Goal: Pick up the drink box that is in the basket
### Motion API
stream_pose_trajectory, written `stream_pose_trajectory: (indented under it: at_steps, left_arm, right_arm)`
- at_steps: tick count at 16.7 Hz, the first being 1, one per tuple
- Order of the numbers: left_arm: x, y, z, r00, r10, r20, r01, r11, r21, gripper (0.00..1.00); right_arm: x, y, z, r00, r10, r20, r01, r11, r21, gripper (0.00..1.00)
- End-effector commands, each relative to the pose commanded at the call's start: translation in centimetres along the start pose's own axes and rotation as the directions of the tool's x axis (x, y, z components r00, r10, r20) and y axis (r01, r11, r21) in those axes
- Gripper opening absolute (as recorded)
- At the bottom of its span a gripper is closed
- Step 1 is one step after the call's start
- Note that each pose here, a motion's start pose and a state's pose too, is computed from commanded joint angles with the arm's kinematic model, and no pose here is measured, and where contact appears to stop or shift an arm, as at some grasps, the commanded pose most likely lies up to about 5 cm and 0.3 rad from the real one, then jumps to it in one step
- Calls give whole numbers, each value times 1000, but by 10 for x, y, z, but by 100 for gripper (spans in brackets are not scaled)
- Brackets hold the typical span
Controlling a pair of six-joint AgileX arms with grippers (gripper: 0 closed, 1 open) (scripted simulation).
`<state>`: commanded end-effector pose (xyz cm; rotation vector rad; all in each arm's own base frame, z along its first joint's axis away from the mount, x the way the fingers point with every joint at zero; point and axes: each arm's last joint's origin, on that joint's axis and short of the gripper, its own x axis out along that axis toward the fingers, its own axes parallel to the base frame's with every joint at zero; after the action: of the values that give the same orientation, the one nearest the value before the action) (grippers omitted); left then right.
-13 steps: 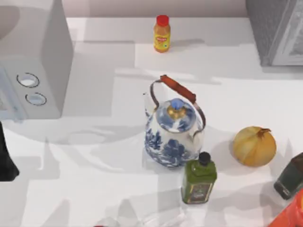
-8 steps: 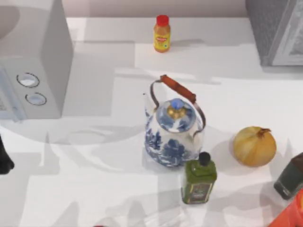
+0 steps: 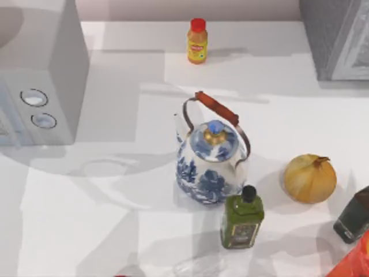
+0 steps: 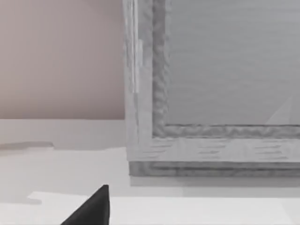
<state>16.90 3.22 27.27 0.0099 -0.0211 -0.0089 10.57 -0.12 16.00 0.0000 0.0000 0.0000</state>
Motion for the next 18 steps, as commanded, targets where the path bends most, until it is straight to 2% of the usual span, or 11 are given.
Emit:
stream_pose_trajectory:
  at_steps: [5,8,11,18]
  left_arm:
    - [77,50,16,999,-5,-51,4,1000,-18,100]
    - [105,77,17,999,-6,-45,5,1000,-18,100]
    - [116,90,19,999,-7,-32,6,1000,-13,100]
    - [118,89,23,1000,-8,-22,8,1000,-7,100]
  right_arm:
    - [0,0,0,1000,0,0,0,1000,0,100]
    - [0,0,0,1000,0,0,0,1000,0,100]
    - [0,0,0,1000,0,0,0,1000,0,100]
    - [0,0,0,1000,0,0,0,1000,0,100]
